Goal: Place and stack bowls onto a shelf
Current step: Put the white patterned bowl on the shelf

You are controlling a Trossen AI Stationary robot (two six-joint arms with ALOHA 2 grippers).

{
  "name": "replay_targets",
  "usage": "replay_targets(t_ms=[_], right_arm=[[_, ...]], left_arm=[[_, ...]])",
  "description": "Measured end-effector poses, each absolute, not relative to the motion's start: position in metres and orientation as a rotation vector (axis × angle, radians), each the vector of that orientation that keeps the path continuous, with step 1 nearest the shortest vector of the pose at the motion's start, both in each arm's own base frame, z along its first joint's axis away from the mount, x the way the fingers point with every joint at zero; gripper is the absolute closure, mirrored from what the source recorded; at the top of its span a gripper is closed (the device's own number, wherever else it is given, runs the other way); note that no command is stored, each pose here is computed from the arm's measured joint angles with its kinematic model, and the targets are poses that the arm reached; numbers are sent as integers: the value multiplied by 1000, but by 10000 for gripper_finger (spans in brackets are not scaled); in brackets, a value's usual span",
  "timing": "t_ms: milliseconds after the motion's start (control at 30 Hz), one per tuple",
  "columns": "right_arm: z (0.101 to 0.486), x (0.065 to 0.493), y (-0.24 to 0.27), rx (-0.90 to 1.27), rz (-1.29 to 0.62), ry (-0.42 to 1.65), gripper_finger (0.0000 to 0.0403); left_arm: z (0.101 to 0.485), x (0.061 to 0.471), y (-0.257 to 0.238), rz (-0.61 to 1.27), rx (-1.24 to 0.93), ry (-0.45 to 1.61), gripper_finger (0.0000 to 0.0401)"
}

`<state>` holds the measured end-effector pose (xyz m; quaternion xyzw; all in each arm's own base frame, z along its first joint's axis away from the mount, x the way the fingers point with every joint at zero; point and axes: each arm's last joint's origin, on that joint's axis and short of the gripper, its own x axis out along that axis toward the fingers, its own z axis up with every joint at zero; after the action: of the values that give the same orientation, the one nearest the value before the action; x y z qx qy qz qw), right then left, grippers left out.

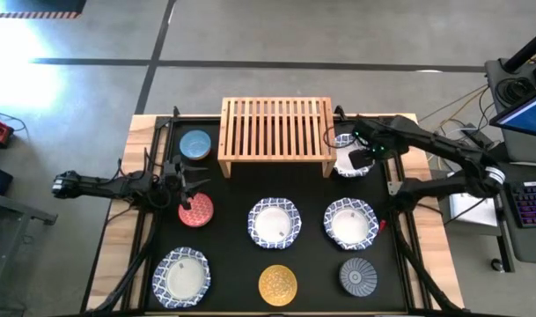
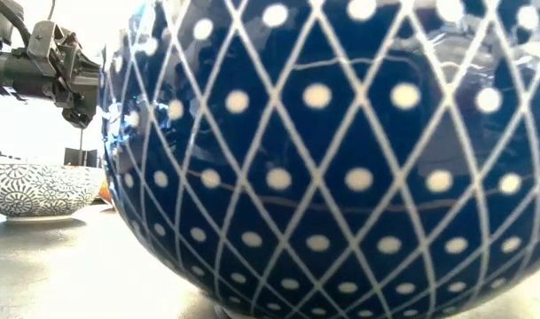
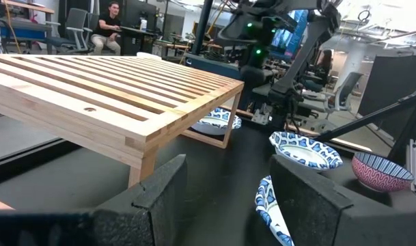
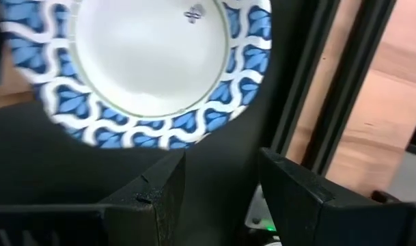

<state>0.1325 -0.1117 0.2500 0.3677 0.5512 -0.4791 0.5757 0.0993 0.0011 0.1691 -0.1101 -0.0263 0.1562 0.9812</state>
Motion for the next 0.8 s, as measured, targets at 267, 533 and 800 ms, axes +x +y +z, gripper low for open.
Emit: replay_targets(t_ms=[267, 533, 800], right_arm=[[243, 124, -146, 923, -1138, 1213, 229], [230, 117, -174, 1019, -1112, 1172, 229], [218, 117, -184, 1048, -1120, 1222, 229]], left_arm=[[169, 99, 1, 315, -221, -53, 207], [169, 99, 1, 315, -221, -53, 207], [169, 99, 1, 315, -222, -53, 207]])
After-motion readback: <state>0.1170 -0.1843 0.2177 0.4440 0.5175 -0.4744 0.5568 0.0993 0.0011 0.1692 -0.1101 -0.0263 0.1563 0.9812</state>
